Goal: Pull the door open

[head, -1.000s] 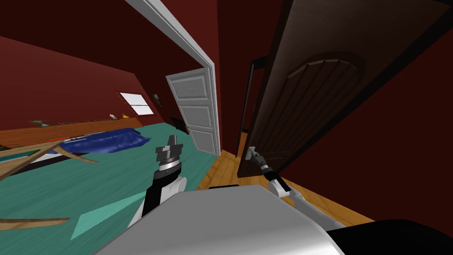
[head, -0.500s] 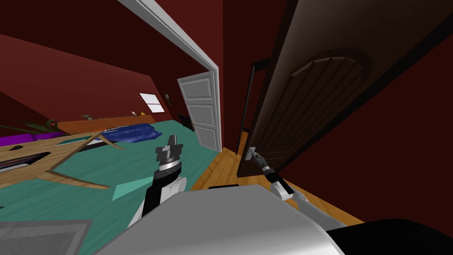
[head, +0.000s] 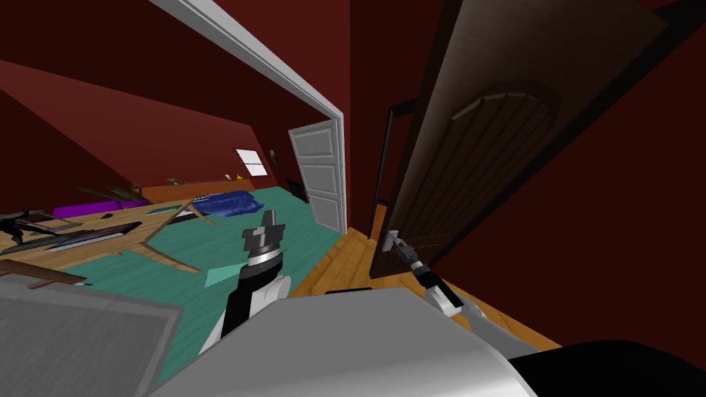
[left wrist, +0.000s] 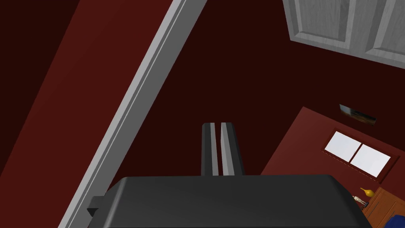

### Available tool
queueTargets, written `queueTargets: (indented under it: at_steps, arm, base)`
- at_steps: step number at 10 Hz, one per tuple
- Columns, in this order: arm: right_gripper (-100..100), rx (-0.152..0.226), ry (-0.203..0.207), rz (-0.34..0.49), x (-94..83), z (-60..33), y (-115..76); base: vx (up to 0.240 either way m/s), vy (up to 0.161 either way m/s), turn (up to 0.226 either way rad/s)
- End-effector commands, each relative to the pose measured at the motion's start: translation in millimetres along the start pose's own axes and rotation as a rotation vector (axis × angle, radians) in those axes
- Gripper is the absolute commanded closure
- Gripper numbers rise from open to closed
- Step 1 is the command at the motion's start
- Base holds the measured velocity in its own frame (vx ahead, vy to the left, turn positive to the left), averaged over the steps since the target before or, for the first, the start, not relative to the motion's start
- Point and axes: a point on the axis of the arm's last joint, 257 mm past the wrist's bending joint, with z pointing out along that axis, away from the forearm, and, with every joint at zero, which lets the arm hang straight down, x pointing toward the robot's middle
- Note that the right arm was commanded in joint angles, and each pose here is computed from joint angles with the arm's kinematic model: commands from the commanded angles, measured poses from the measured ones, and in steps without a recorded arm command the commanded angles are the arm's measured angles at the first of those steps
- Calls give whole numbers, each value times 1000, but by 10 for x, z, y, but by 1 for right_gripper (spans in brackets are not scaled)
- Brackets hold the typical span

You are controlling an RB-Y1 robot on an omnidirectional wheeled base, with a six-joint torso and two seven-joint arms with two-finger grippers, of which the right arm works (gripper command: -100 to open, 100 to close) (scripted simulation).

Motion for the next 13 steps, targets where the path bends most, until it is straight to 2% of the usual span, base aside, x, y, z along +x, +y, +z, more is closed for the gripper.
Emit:
queueTargets:
  at_steps: [1, 7, 8, 9, 13]
  arm:
    - [100, 11, 0, 1, -3, -36, -4]
    - [100, 52, -1, 0, 2, -164, -13]
    - [100, 57, -2, 0, 3, -179, -14]
    - [100, 55, 4, -1, 17, -152, -13]
    - [100, 81, 0, 0, 3, -232, -15]
  base:
    - [-210, -78, 161]
    - [-208, -92, 134]
    - [-187, -75, 73]
    - [-87, -35, 24]
    - [-183, -88, 150]
